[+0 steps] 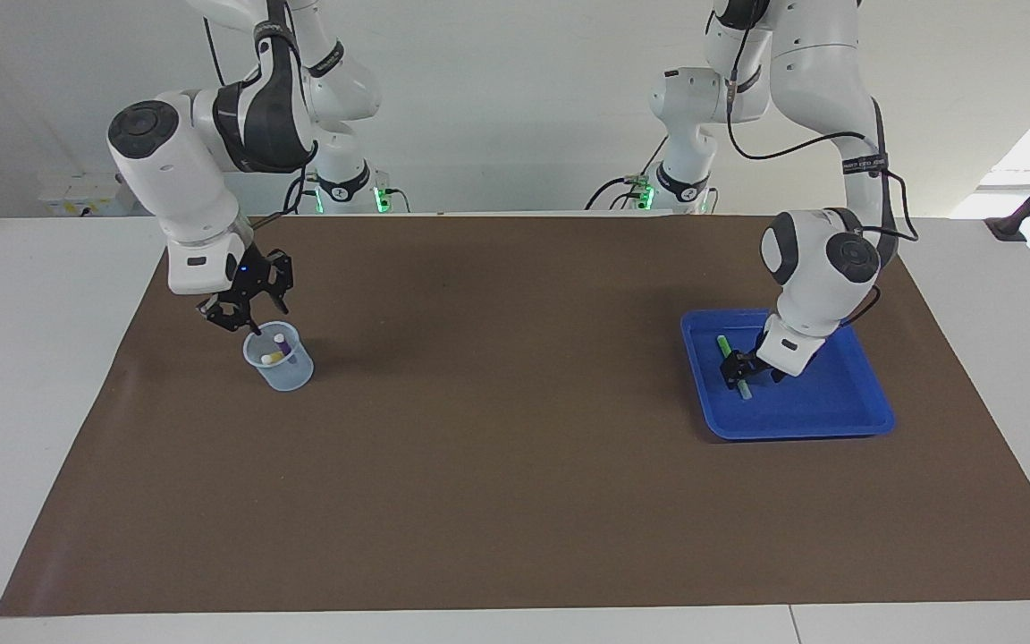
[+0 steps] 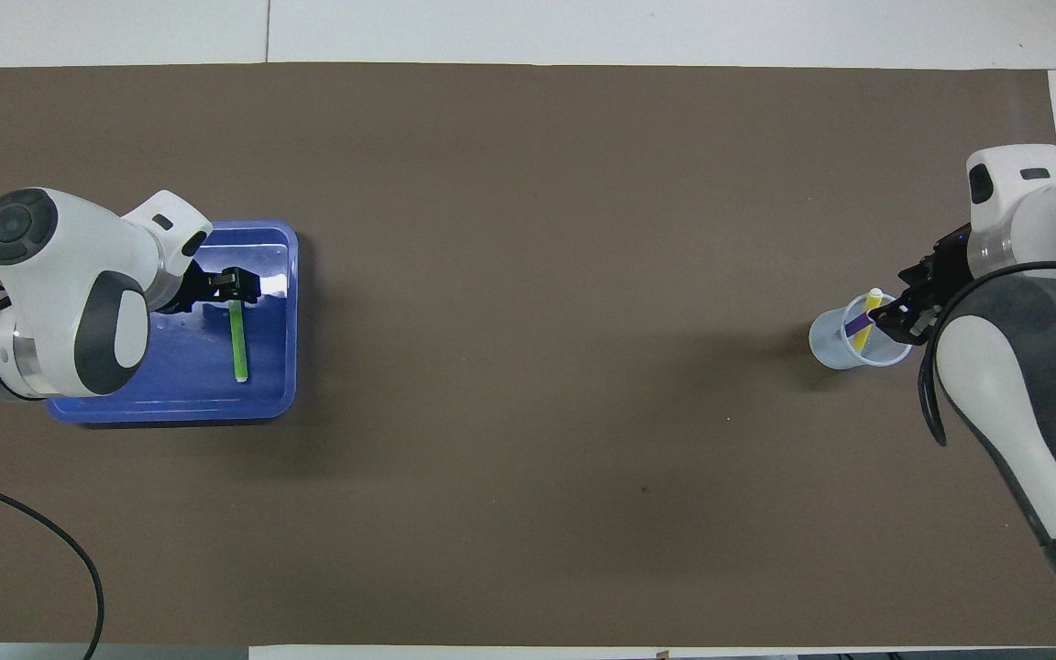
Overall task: Transfer and insert pens with both arms
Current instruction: 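Insert the purple pen into the cup while the left gripper grasps green, then lift the green pen with the left gripper toward the right gripper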
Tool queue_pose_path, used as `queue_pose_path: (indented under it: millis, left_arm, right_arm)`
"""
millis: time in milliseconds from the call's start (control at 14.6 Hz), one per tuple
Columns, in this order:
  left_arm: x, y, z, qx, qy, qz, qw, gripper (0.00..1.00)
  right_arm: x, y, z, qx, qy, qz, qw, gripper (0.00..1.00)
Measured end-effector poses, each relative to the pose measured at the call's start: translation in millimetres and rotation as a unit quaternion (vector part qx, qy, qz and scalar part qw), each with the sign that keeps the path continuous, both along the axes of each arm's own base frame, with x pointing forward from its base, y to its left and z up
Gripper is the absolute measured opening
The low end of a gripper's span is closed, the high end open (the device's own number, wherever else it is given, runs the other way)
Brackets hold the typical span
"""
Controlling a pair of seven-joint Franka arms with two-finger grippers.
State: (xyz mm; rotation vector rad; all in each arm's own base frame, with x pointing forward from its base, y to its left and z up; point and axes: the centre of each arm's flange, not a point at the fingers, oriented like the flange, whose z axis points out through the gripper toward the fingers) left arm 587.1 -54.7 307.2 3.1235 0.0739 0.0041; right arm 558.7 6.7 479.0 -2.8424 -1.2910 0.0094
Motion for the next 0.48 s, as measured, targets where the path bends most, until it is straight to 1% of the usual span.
queue_pose_path:
  millis: [68, 137, 205, 274, 342, 410, 479]
  left_arm:
    - [0.1, -0.8, -3.1, 0.0, 0.001, -0.001, 1.0, 0.9]
    - [0.0, -1.9, -4.7, 0.0, 0.002, -0.003, 1.0, 0.9]
    - [-0.1, -2.9, -5.2, 0.0, 0.003, -0.004, 1.0, 0.87]
    - [-0.2, -4.0, -5.4, 0.0, 0.003, -0.005, 1.0, 0.7]
    - [-0.3, -4.6, -5.5, 0.0, 0.003, -0.006, 1.0, 0.58]
    - [-0.3, -4.7, -5.5, 0.0, 0.003, -0.006, 1.0, 0.47]
    - [0.1, -5.1, -4.6, 0.0, 0.002, -0.006, 1.0, 0.33]
  right_arm:
    - [0.1, 2.7, 2.8, 0.0, 0.001, 0.002, 1.0, 0.74]
    - [0.3, 7.6, 7.9, 0.002, 0.004, 0.006, 1.0, 0.87]
    - [0.4, 16.7, 13.6, 0.012, 0.005, 0.004, 1.0, 0.96]
    - [0.5, 30.7, 19.9, 0.038, 0.007, -0.011, 0.999, 1.0]
    - [0.0, 45.7, 24.1, 0.067, 0.011, -0.042, 0.997, 1.0]
    - [-1.3, 60.8, 26.3, 0.093, 0.02, -0.083, 0.992, 1.0]
    - [-3.3, 78.4, 27.5, 0.115, 0.033, -0.13, 0.984, 1.0]
